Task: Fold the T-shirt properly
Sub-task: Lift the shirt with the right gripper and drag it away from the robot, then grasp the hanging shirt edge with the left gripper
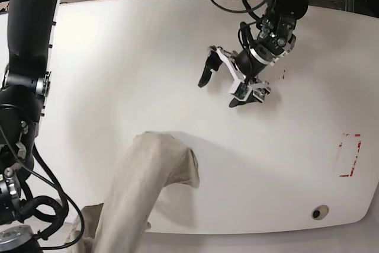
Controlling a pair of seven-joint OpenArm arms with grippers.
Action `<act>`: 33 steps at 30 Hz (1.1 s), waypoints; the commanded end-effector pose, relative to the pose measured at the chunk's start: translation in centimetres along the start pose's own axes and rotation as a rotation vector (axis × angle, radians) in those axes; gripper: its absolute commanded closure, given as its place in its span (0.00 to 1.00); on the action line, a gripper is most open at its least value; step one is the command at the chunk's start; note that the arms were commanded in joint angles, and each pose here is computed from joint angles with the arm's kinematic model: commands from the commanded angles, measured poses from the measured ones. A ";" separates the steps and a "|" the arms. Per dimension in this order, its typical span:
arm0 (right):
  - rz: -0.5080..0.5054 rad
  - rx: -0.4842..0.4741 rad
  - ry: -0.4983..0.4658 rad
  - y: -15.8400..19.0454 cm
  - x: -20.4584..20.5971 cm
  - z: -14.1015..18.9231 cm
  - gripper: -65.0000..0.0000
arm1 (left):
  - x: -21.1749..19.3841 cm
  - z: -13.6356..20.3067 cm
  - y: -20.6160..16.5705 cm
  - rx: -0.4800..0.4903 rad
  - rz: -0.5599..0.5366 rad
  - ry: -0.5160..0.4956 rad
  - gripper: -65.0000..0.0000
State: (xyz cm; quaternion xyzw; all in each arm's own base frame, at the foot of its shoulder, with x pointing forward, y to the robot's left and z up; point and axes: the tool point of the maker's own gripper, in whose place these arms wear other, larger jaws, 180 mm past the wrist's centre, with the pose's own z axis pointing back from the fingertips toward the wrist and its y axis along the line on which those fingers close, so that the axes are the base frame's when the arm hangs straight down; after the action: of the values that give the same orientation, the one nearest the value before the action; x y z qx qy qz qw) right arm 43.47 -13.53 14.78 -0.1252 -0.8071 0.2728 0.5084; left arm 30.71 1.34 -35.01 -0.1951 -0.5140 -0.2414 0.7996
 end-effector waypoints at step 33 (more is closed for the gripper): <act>0.087 0.011 -0.136 -0.4 7.7 -1.7 1.00 | 0.3 -8.8 -0.1 -0.032 0.090 0.047 0.15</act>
State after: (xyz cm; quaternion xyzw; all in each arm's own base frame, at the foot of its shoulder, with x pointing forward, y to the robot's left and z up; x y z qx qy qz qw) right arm 42.64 -9.21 19.02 -0.1324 -0.8133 0.3203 0.4674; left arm 35.89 -3.06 -39.71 -0.2151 -0.4612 -0.2232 0.8314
